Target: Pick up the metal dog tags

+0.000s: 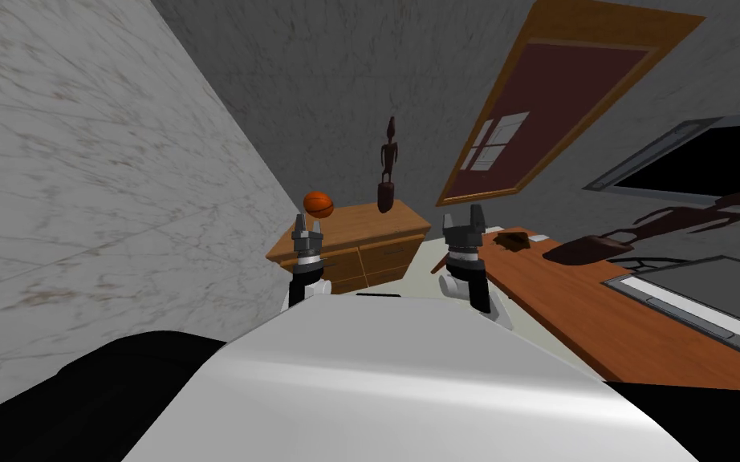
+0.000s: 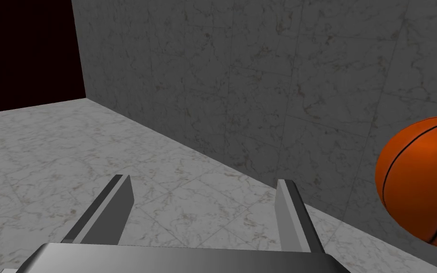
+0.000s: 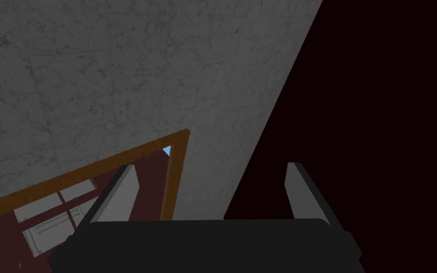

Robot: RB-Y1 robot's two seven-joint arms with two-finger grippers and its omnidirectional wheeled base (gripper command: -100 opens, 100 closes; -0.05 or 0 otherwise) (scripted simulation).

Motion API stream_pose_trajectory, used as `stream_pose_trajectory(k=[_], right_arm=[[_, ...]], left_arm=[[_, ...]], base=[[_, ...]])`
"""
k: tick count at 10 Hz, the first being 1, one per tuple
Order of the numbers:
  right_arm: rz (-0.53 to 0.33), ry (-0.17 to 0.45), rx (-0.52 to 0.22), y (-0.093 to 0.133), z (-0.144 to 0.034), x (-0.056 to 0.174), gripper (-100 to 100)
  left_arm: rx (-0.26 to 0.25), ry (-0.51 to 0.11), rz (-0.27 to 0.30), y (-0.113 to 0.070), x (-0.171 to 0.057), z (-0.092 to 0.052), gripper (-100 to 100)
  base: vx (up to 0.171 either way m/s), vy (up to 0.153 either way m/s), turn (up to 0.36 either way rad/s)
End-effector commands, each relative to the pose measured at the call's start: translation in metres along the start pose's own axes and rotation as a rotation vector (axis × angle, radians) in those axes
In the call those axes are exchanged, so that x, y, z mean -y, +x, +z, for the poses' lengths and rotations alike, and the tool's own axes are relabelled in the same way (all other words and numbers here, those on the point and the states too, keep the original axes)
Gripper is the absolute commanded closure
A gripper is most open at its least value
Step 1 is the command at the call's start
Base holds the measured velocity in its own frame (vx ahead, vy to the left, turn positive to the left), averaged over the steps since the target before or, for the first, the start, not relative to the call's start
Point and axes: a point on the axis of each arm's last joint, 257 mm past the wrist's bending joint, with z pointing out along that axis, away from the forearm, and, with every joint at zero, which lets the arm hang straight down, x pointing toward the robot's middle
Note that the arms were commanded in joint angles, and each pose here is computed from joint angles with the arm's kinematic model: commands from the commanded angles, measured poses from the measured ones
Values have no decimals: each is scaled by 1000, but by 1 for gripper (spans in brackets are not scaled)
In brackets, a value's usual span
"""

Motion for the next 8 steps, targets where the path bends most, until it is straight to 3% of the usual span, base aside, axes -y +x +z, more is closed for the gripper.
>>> stream_pose_trajectory(k=[1,7,8], right_arm=[[27,33,-13,-5,11,15,-100],[117,147,12,-39,49,66,-100],[124,136,10,-36,59,63,-100]], left_arm=[[0,0,0,0,0,0,0],[0,0,0,0,0,0,0],[0,0,0,0,0,0,0]], base=[[-36,-24,-118],[-25,-16,-95],[-17,-13,-46]])
